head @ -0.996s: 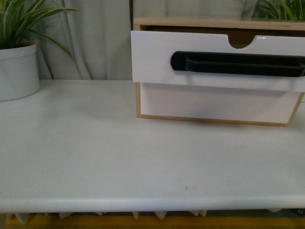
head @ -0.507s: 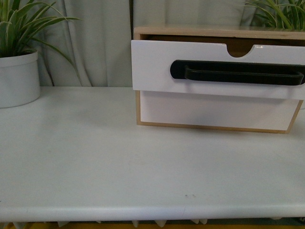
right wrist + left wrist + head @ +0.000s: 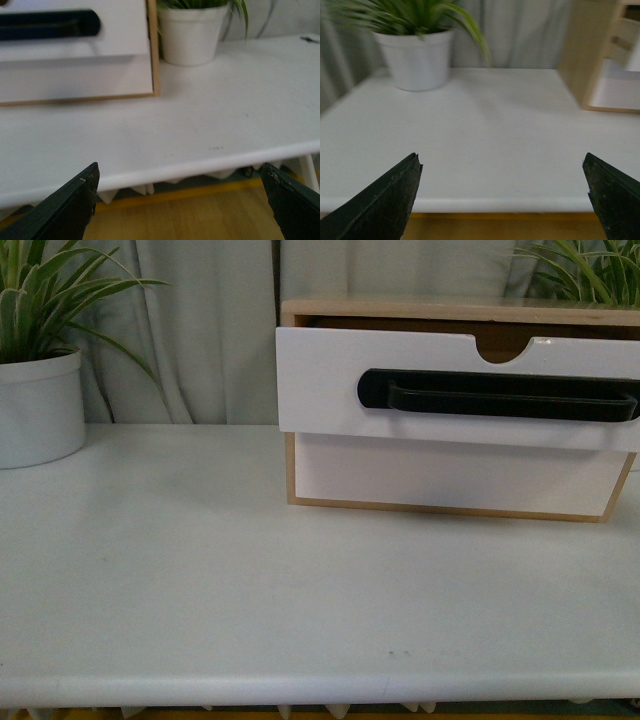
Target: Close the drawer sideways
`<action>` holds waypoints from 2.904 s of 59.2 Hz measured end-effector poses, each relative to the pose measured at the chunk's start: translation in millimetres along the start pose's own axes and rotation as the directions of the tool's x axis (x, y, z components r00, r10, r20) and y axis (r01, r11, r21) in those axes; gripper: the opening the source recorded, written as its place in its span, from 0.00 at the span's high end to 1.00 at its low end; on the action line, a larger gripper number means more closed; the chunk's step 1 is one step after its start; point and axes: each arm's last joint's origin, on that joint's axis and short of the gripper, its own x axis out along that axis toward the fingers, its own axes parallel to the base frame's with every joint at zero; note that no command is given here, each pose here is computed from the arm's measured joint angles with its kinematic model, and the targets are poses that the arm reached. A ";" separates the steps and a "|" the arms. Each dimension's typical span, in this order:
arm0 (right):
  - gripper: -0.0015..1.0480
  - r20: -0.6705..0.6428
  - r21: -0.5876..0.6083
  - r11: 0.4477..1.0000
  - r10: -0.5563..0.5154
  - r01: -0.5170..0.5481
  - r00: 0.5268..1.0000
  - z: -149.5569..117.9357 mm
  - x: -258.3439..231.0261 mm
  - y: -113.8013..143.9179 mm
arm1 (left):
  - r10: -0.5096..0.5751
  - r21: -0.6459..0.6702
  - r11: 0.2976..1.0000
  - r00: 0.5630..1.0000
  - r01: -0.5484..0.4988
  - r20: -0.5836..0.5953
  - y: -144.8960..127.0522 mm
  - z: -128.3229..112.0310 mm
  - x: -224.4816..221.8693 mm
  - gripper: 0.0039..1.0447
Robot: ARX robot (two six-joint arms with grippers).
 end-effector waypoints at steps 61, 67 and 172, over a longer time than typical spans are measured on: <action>0.09 -0.287 -0.614 0.707 0.215 -0.351 0.934 154.7 122.0 5.6 | -0.606 0.967 0.240 0.764 -0.088 0.220 -100.0 51.5 133.5 0.06; 0.09 -0.310 -0.615 0.695 0.220 -0.372 0.925 159.3 132.6 6.1 | -0.602 0.972 0.220 0.772 -0.086 0.204 -105.1 56.7 150.5 0.06; 0.09 -0.408 -0.631 0.619 0.248 -0.468 0.879 176.1 214.7 13.6 | -0.588 0.991 0.067 0.807 0.112 -0.051 -192.1 98.8 219.9 0.06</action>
